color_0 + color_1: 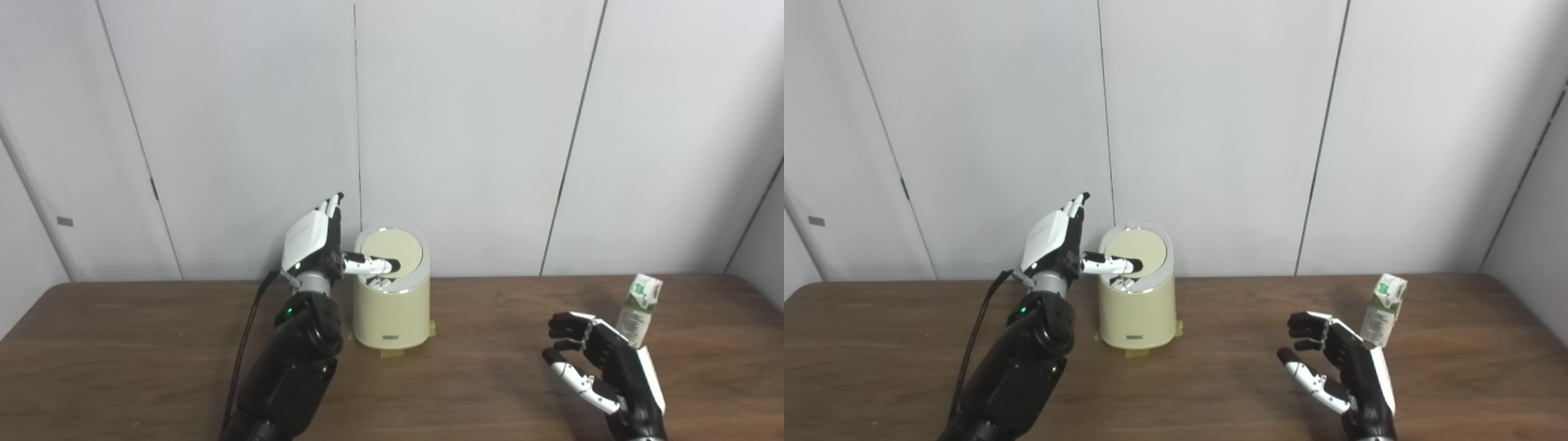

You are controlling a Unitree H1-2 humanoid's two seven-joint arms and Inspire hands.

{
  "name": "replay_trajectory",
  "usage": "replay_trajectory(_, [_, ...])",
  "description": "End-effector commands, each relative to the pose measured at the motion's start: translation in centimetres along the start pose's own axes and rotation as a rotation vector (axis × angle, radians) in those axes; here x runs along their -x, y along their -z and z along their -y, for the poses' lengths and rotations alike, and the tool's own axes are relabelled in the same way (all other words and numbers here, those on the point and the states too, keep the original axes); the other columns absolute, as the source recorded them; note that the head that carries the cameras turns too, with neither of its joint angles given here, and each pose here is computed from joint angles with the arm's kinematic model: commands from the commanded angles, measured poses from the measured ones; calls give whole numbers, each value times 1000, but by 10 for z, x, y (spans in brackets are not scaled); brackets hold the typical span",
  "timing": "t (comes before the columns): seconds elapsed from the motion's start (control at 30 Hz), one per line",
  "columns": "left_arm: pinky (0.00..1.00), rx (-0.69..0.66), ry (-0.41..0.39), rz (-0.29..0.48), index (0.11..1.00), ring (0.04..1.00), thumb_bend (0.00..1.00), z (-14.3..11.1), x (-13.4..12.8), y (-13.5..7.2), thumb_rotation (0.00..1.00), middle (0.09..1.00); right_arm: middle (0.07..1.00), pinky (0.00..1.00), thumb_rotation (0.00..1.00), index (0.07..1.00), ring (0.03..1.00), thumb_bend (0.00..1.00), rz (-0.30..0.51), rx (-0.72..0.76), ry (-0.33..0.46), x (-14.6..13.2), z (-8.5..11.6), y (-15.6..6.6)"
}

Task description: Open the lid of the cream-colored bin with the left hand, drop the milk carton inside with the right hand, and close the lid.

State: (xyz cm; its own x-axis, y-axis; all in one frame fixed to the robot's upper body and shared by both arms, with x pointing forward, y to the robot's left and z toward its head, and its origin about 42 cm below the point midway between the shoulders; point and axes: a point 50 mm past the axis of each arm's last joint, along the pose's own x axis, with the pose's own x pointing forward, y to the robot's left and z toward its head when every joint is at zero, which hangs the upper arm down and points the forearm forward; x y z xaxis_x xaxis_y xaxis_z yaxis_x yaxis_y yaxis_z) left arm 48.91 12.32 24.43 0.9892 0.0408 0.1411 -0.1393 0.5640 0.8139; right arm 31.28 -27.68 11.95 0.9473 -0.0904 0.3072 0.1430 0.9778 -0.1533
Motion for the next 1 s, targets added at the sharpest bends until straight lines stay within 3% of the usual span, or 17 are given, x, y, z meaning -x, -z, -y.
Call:
replay_trajectory(0.0, [1000,-62,-101,68,1000,1000,909,-19,-11,-13,47,1000,651,574,250,622,648,315,-130,-5,-15,41,-11,27])
replay_trajectory(0.33, [1000,-210,-153,128,1000,1000,985,-18,-6,-19,65,1000,644,570,257,620,639,319,-109,-10,-20,42,-10,28])
replay_trajectory(0.73, [1000,-266,-106,116,1000,1000,1000,-13,-4,-16,134,1000,636,572,254,616,633,317,-102,-4,-27,44,-11,28])
replay_trajectory(0.83, [1000,-275,-92,115,1000,1000,1000,-12,-4,-15,131,1000,640,571,298,618,637,333,-108,6,-28,44,-12,27])
replay_trajectory(0.97, [1000,-281,-91,120,1000,1000,1000,-12,-5,-15,133,1000,637,566,257,615,635,326,-99,11,-29,43,-12,27])
